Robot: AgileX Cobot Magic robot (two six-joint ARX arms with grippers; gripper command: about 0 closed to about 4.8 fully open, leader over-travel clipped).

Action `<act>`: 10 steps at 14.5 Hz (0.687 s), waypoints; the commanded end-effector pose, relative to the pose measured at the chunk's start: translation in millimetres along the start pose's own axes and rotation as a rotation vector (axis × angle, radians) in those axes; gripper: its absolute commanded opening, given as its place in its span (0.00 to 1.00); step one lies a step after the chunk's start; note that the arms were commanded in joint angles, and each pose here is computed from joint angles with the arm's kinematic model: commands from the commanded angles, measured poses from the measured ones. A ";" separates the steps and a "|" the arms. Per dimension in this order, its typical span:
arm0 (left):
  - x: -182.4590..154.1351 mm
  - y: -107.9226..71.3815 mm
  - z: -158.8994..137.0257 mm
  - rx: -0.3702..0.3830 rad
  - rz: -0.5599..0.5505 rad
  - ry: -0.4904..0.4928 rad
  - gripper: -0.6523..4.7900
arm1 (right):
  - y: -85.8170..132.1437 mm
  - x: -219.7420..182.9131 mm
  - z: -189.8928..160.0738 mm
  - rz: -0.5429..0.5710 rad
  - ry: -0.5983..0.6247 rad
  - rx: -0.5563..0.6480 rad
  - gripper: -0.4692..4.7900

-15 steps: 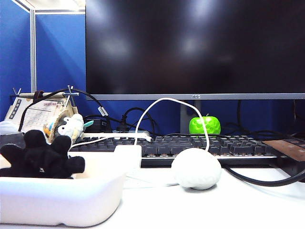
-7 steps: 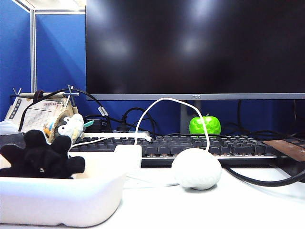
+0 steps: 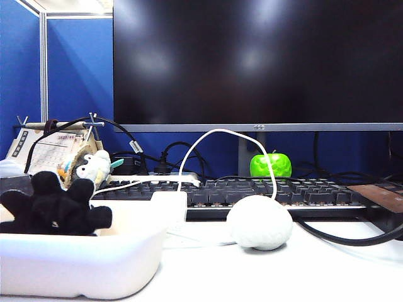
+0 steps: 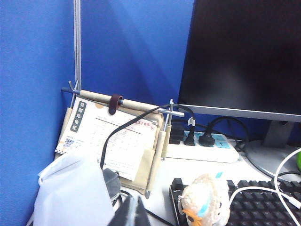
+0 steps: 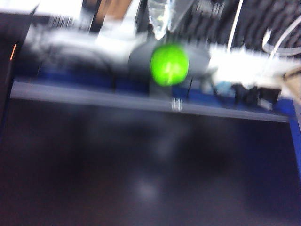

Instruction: Identity fluffy octopus among items on the table, put them into the paper lunch box.

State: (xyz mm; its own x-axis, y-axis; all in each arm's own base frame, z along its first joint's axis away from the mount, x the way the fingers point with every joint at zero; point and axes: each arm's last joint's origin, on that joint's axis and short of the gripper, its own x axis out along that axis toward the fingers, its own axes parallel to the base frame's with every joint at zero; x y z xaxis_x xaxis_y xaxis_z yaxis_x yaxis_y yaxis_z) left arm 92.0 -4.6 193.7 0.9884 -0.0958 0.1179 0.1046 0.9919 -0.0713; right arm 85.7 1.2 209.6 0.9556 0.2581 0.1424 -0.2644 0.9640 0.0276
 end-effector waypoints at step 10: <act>-0.1 0.0 1.2 0.001 0.000 -0.010 0.12 | 3.5 5.5 -38.5 0.092 0.088 0.070 0.08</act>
State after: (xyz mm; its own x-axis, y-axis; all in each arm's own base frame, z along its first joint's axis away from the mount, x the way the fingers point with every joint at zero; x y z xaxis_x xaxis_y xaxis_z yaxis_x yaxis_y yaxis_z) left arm 92.0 -4.6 193.7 0.9884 -0.0958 0.1179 0.1046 0.9919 -0.0713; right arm 95.2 8.2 171.5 0.9365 0.3474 0.0479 -0.3505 0.9322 0.0909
